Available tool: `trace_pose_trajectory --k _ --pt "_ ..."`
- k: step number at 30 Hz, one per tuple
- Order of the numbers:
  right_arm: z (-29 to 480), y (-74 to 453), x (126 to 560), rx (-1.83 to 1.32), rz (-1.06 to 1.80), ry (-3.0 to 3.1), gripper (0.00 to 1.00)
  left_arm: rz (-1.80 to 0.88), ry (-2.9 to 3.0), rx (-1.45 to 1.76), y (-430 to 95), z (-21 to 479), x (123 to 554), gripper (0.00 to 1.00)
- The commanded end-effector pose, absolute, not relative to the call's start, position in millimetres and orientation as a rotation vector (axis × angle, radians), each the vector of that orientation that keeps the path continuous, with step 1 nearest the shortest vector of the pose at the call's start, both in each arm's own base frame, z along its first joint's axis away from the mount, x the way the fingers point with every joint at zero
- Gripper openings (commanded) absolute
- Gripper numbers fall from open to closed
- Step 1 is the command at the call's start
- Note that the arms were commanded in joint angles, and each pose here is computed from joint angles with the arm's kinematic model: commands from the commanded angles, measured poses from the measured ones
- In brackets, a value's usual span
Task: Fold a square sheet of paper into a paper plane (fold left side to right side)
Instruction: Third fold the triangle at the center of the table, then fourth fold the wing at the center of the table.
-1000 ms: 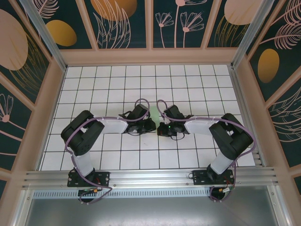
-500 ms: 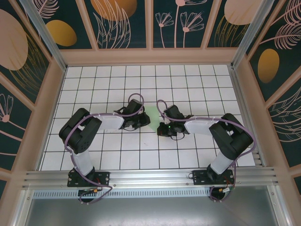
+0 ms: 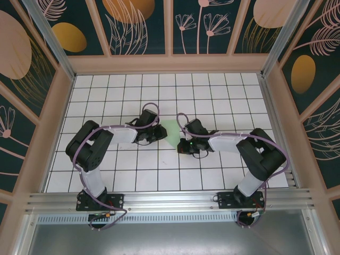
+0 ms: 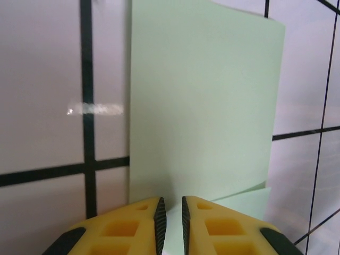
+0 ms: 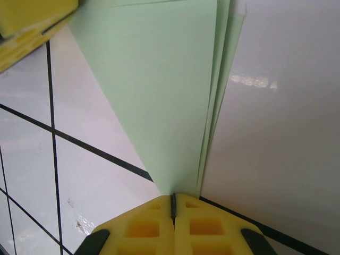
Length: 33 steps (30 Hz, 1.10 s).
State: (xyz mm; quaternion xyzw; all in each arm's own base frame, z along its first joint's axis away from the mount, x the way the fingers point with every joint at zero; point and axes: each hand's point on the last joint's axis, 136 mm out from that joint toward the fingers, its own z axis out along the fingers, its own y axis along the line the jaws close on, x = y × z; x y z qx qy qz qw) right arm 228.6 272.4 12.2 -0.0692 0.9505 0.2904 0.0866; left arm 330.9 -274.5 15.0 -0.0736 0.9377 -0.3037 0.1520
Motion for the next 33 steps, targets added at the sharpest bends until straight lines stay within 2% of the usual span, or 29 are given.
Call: trace_pose_trajectory --k 1,5,11,14,21,26,33 --pt "-45 216 165 -0.157 0.554 3.144 0.04 -0.59 2.713 -0.297 -226 -10 350 0.23" --pt "-46 217 162 -0.152 0.572 3.14 0.04 -0.599 2.685 -0.285 -225 5 358 0.25" --pt "-23 235 180 -0.203 0.682 3.017 0.07 -0.627 2.613 -0.28 -221 43 356 0.37" --pt "2 248 200 -0.235 0.744 2.892 0.11 -0.729 2.56 -0.284 -225 66 348 0.44" --pt "68 262 238 -0.288 0.832 2.616 0.32 -1.044 2.488 -0.311 -246 91 323 0.45" --pt "87 263 255 -0.293 0.918 2.519 0.45 -1.118 2.472 -0.345 -255 88 313 0.47" --pt "69 267 272 -0.322 0.924 2.561 0.46 -1.113 2.512 -0.35 -262 72 309 0.48"
